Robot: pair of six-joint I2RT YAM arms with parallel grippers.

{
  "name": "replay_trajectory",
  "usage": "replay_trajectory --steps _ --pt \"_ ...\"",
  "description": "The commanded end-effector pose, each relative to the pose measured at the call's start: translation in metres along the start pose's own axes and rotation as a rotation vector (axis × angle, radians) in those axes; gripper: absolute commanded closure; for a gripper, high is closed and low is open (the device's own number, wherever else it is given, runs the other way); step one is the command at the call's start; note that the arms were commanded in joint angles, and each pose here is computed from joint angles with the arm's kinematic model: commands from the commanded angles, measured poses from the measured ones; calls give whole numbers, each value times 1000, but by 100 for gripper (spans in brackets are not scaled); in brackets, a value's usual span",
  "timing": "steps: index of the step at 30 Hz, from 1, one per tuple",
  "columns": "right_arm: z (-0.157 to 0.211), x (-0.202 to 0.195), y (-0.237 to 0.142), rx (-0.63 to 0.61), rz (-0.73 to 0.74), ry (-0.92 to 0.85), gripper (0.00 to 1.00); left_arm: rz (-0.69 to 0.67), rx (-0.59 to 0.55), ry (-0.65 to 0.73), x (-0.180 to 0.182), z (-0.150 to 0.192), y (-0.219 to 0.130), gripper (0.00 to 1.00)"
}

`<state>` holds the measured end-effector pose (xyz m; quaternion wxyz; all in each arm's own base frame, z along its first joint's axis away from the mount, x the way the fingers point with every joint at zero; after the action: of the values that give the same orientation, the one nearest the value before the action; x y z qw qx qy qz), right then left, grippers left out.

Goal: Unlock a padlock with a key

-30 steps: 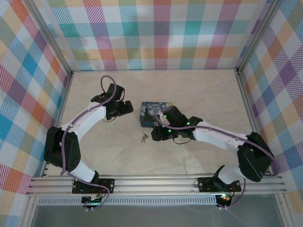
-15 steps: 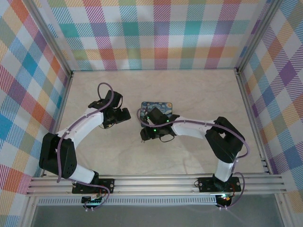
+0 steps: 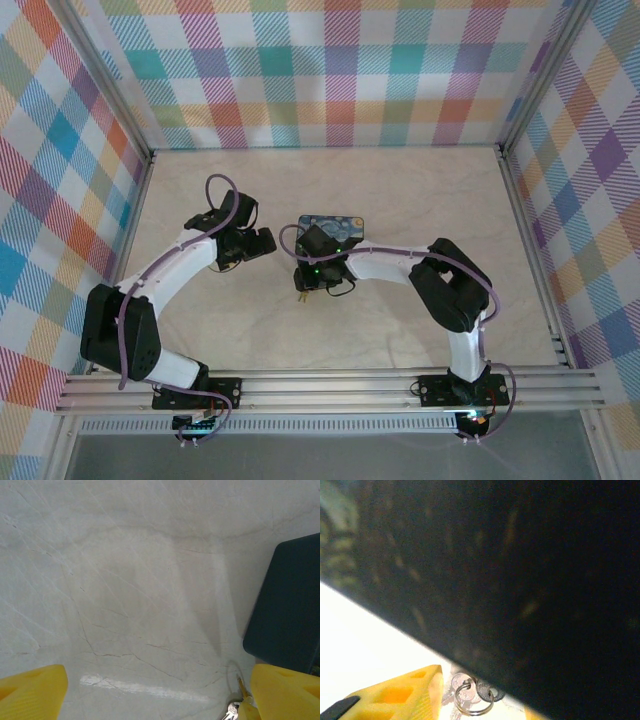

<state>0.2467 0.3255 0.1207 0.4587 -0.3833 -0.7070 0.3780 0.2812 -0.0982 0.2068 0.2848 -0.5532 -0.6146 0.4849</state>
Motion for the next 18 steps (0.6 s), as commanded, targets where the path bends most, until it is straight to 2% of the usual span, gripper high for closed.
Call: replay_trajectory --steps 1,6,10,18 --pt "6 1 0 22 25 15 56 -3 17 17 6 5 -5 6" --pt "17 -7 -5 32 47 32 58 7 14 18 4 3 -5 6" --pt "23 -14 -8 36 80 39 67 6 13 21 4 2 -6 6" --pt "30 -18 -23 15 67 66 67 14 16 20 5 4 -7 6"
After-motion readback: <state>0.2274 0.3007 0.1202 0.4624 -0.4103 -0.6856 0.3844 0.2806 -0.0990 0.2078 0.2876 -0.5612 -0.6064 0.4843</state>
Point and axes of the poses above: each hand's point on the last joint's axis, 136 mm out from that joint toward the fingers, its own y axis out along the fingers, its own x axis along the line the jaws close on, z = x × y, the point moved 10 cm from there along -y, back along the fingers, and after that the axes turned 4 degrees about y, right-handed, at the moved point
